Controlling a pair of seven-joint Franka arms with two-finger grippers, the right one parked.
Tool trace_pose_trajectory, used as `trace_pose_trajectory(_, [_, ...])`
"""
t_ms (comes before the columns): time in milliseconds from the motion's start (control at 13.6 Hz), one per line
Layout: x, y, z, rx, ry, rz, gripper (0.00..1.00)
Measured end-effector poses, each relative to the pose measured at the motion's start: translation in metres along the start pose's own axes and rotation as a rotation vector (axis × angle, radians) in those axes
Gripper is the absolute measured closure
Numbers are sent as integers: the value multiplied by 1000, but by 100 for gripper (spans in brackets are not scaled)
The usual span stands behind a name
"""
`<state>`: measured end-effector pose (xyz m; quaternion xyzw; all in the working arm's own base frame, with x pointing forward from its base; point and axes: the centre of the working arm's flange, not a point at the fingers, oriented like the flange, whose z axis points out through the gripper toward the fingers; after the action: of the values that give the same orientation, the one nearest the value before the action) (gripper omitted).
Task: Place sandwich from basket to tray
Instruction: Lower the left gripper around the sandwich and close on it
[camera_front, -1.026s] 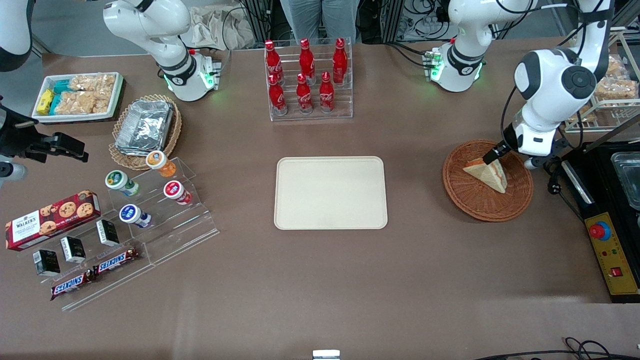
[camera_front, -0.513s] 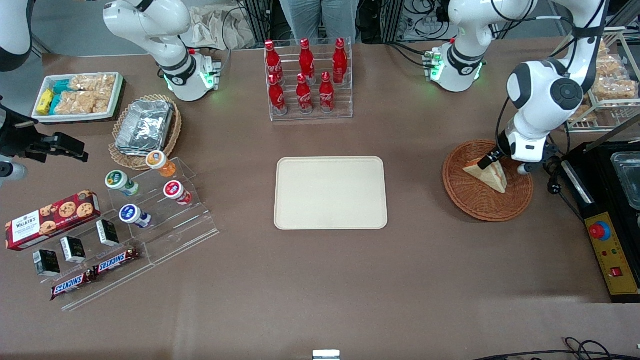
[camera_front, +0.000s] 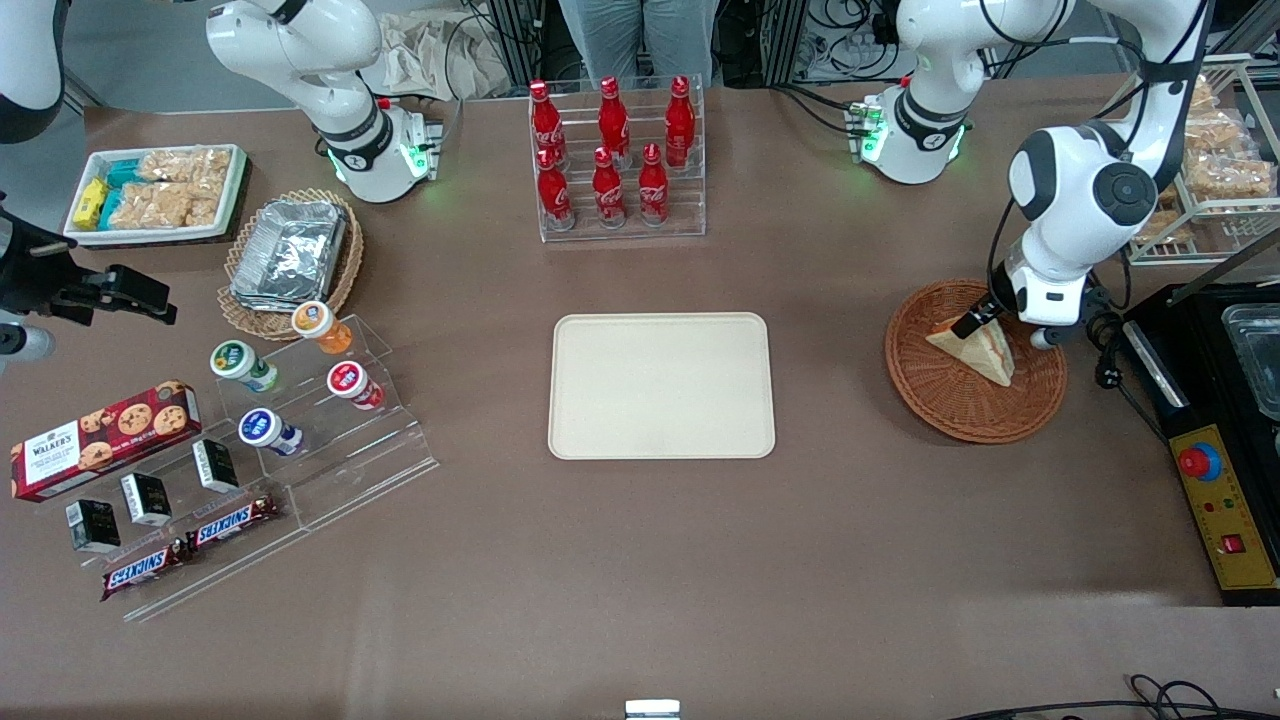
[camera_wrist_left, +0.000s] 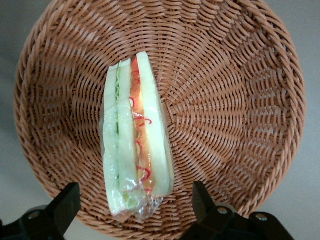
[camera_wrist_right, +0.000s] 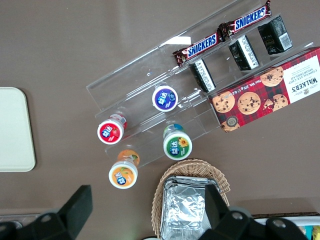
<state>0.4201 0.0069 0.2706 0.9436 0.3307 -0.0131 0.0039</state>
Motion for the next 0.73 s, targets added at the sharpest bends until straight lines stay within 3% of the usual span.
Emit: trace_pose_trajectory(733, [3, 2, 30, -5, -2, -20, 0])
